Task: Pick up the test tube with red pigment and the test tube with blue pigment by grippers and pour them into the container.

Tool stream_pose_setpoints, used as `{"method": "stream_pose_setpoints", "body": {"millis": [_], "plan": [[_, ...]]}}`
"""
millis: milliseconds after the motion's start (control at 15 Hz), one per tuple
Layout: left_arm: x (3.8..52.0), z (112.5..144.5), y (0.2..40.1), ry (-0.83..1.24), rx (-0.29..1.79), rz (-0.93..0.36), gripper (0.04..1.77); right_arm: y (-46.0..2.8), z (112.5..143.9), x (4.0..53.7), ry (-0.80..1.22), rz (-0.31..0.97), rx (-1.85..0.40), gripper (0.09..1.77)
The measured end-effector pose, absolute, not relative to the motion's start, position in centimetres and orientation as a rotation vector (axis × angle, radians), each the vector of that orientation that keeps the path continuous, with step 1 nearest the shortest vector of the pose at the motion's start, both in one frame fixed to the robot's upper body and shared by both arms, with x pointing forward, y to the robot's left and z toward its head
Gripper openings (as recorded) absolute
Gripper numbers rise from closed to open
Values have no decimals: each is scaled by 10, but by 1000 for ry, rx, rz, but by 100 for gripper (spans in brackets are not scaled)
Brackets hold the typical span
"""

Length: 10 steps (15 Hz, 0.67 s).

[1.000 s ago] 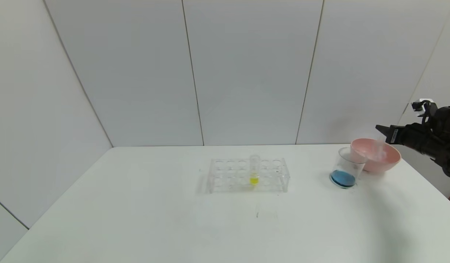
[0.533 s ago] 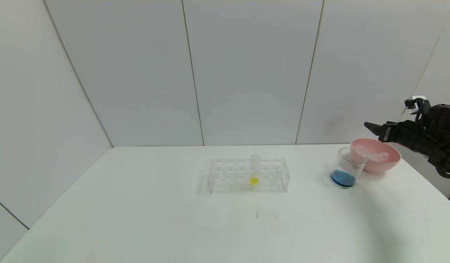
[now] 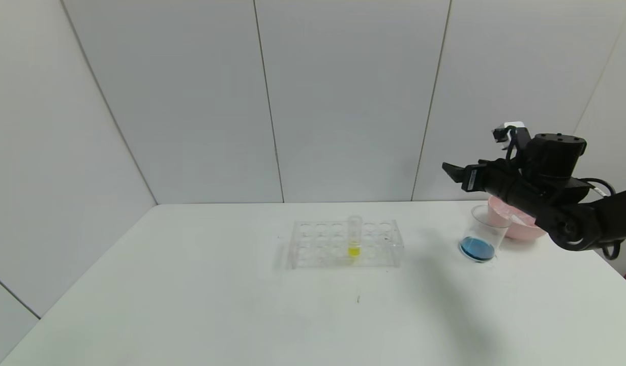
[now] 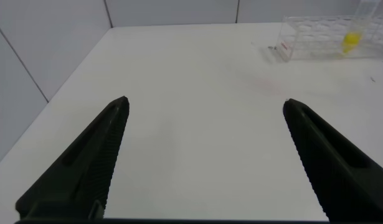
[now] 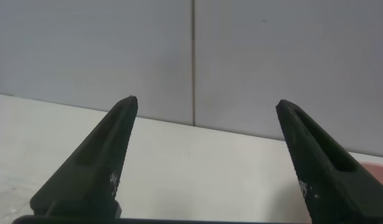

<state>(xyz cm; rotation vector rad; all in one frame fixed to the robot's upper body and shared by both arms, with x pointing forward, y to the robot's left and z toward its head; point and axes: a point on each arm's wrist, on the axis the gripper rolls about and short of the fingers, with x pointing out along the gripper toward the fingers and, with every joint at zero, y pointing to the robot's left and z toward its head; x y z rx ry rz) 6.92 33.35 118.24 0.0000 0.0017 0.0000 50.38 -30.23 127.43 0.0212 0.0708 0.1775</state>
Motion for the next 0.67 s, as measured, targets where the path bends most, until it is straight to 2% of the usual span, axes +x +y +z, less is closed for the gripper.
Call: {"method": "stream_pose_setpoints", "body": {"millis": [200,667], "plan": [[69,1182,334,2,0,0,176,-284,1283,480,52,220,26,163],[69,1182,334,2,0,0,176,-293,1324,388,-132,228,35,168]]}}
